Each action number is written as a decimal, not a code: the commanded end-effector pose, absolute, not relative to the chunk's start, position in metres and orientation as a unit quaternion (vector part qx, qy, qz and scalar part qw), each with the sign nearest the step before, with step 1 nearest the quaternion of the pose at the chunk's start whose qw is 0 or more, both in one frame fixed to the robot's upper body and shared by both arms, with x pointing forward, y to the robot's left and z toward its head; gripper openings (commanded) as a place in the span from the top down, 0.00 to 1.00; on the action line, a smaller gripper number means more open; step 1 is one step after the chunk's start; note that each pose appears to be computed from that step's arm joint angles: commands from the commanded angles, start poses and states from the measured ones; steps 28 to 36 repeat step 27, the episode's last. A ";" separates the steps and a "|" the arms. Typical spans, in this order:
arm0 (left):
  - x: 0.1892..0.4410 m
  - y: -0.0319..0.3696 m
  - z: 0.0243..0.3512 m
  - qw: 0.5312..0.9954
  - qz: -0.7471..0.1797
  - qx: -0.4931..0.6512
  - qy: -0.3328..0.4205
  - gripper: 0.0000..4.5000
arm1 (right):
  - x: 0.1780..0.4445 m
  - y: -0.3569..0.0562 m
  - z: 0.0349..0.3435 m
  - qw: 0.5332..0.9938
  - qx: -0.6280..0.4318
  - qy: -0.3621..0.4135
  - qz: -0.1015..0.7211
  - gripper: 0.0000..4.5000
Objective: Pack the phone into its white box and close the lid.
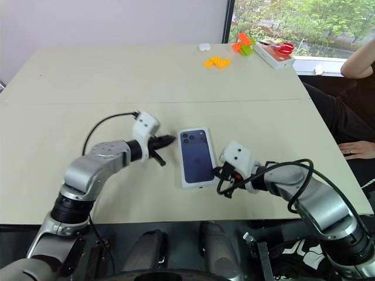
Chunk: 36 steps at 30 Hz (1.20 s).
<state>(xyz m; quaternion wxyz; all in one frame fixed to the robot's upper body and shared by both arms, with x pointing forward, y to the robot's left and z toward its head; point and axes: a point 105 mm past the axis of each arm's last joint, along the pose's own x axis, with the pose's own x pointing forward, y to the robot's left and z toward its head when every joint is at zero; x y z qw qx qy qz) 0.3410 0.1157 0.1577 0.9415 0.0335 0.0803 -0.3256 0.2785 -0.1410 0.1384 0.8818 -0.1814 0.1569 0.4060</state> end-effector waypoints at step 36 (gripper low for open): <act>0.275 0.310 0.141 0.996 -0.049 0.046 0.060 1.00 | 0.345 -0.194 0.156 0.947 -0.113 0.061 0.293 1.00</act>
